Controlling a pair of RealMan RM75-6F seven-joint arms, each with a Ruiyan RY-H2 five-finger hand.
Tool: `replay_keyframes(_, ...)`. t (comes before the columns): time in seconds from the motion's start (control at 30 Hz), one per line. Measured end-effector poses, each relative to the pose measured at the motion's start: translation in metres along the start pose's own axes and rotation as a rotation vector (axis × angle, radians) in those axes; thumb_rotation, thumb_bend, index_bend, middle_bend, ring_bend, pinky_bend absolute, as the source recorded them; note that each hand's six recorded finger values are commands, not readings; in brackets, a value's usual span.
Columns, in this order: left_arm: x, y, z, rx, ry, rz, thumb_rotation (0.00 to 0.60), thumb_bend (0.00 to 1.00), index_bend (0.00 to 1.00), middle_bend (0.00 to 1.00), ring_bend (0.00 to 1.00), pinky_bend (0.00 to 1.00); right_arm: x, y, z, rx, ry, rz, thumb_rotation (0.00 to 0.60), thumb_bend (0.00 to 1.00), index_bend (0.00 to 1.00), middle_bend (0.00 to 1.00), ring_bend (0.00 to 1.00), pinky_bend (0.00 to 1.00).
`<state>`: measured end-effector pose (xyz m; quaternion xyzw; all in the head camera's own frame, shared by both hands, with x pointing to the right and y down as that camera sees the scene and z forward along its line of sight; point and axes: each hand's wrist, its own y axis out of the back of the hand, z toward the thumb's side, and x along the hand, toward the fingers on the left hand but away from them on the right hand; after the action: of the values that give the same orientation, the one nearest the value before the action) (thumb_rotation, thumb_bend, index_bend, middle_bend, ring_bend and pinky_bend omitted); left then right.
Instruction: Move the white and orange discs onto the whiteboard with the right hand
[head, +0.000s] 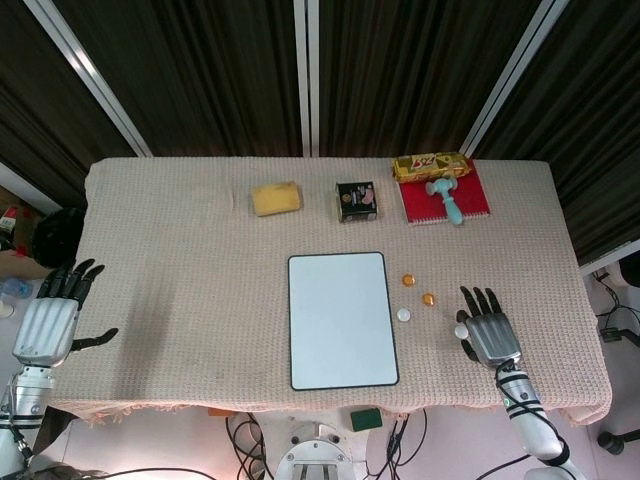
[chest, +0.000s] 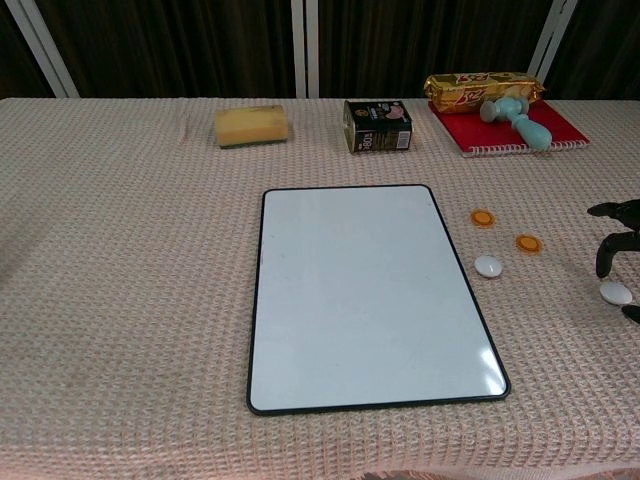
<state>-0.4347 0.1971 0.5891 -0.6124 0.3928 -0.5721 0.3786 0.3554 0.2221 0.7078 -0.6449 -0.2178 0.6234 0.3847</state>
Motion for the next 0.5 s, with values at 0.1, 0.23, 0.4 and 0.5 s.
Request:
replay_keyframes(0.1,0.000,0.001,-0.001,0.000,0.004,0.003,0.510,0.04,0.13,0.09,0.00,0.12,-0.001,-0.001,0.001,0.001,0.003,-0.001,0.600,0.34,0.46,0.00,0.00,0.00)
replay_keyframes(0.23,0.000,0.001,-0.002,0.000,0.006,0.004,0.509,0.04,0.13,0.09,0.00,0.12,-0.002,-0.002,0.001,-0.001,0.001,0.003,0.600,0.35,0.48,0.00,0.00,0.00)
replay_keyframes(0.4,0.001,-0.001,-0.002,-0.003,0.006,-0.005,0.511,0.04,0.13,0.09,0.00,0.12,-0.003,0.001,0.003,-0.006,0.002,-0.011,0.600,0.36,0.54,0.00,0.00,0.00)
replay_keyframes(0.5,0.001,-0.001,-0.001,-0.002,0.004,-0.009,0.514,0.04,0.13,0.09,0.00,0.12,-0.004,0.010,0.008,-0.013,0.020,-0.041,0.600,0.36,0.55,0.00,0.00,0.00)
